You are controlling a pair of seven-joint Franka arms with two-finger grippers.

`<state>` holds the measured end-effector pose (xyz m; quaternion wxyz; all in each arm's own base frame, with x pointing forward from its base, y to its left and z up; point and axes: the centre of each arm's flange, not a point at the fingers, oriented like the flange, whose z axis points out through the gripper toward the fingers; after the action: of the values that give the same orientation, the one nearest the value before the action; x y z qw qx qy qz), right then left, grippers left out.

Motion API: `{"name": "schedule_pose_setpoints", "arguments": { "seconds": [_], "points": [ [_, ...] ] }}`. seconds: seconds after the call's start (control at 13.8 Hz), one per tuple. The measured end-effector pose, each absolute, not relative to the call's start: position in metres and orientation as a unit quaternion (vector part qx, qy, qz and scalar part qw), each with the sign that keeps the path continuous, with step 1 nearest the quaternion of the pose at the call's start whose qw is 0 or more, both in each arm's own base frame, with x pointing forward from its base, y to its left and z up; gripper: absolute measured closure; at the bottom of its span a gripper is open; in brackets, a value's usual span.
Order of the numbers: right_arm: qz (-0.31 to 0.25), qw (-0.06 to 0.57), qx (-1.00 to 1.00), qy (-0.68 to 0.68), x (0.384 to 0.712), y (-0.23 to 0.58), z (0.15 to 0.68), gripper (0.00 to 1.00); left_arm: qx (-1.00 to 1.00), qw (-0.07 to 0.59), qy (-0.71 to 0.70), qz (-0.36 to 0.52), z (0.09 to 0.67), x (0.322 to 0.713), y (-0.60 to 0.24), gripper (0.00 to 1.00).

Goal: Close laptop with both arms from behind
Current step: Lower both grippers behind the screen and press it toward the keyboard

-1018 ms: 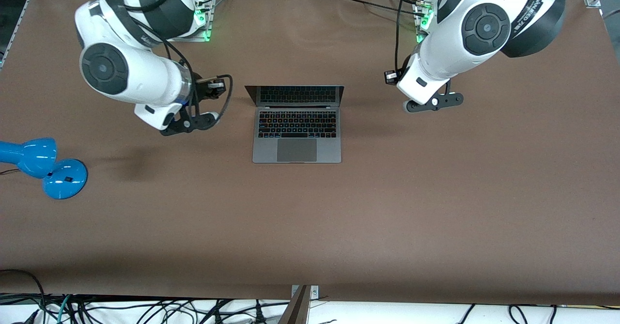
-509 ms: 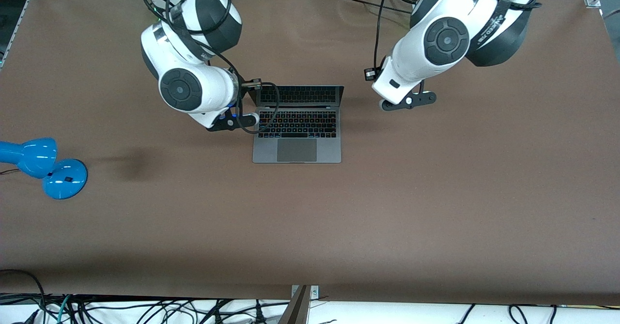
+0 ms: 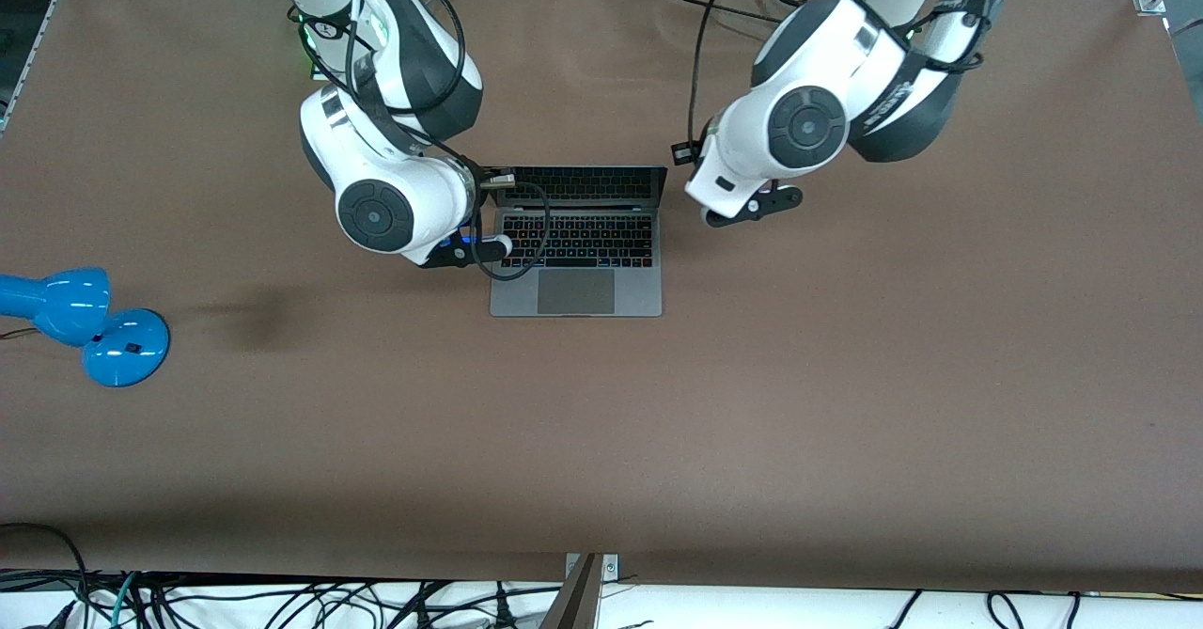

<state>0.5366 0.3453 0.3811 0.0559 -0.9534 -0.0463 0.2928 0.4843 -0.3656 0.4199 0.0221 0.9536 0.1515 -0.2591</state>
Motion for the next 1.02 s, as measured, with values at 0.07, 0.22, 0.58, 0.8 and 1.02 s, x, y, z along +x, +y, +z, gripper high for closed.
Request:
{"name": "schedule_pose_setpoints", "arguments": {
  "seconds": [0.07, 0.22, 0.58, 0.8, 1.02],
  "points": [
    [0.297, 0.056, -0.952, -0.046, 0.537, 0.346, 0.376, 0.99, 0.953, 0.019, 0.157, -0.260, 0.412, 0.480, -0.377, 0.99],
    [0.307, 0.054, -0.949, -0.045, 0.536, 0.346, 0.369, 0.99, 0.950, 0.012, 0.168, -0.263, 0.397, 0.472, -0.396, 0.99],
    [0.337, 0.046, -0.939, -0.049, 0.528, 0.343, 0.368, 0.99, 0.946, 0.006, 0.176, -0.272, 0.372, 0.469, -0.409, 0.99],
    [0.349, 0.041, -0.935, -0.051, 0.525, 0.342, 0.367, 0.99, 0.945, 0.004, 0.175, -0.275, 0.365, 0.468, -0.412, 0.99],
    [0.358, 0.037, -0.931, -0.051, 0.523, 0.341, 0.359, 0.99, 0.945, 0.005, 0.177, -0.276, 0.359, 0.469, -0.413, 0.99]
  ]
}}
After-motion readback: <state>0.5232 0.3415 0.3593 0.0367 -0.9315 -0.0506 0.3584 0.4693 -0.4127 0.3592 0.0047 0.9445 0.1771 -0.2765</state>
